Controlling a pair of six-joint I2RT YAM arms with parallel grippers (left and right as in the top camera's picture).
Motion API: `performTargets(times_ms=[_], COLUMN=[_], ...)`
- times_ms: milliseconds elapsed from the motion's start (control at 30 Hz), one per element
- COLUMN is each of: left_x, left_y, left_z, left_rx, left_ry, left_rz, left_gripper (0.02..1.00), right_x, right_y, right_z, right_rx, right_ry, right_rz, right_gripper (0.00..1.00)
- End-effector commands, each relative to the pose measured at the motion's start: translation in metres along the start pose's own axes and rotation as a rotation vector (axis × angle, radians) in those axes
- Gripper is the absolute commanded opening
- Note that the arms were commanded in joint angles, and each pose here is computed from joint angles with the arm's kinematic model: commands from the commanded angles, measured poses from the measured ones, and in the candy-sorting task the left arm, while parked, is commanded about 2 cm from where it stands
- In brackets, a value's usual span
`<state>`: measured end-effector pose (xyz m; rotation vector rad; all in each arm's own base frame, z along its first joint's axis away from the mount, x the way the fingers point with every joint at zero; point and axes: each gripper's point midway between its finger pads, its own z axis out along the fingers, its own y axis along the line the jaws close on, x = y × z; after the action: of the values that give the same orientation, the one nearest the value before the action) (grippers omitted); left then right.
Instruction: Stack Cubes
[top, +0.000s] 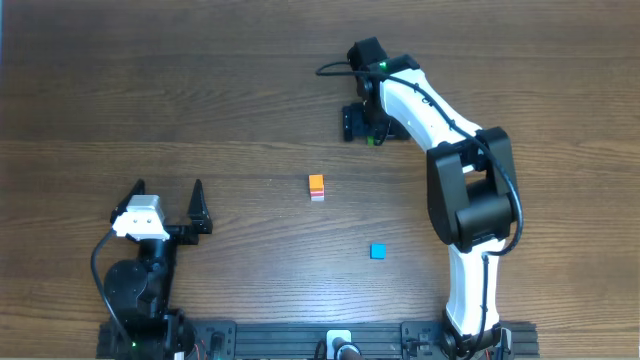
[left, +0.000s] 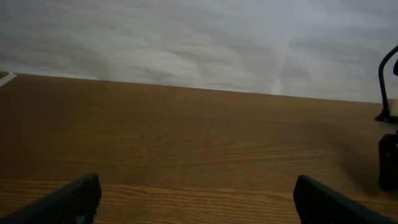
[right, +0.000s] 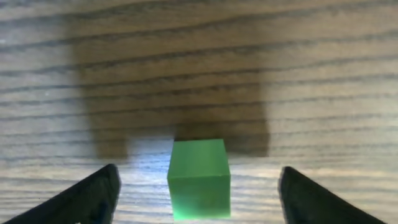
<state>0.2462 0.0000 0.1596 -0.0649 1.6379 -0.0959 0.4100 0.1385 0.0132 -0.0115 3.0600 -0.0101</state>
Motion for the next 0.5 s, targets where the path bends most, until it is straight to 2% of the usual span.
performTargets(times_ms=[33, 500], left_x=[0.0012, 0.0013], left_y=[-0.0005, -0.0005], left_z=[-0.0001, -0.0001], left_rx=[0.005, 0.005], left_ry=[0.0, 0.001], left_rz=[0.012, 0.011], left_gripper=[1.0, 1.0], right_x=[-0.0034, -0.0014], right_y=[0.0023, 0.0016], right_z=[0.0017, 0.0044], right_rx=[-0.016, -0.013], right_ry=[0.007, 0.014], right_rz=[0.011, 0.01], right_gripper=[0.667, 0.514])
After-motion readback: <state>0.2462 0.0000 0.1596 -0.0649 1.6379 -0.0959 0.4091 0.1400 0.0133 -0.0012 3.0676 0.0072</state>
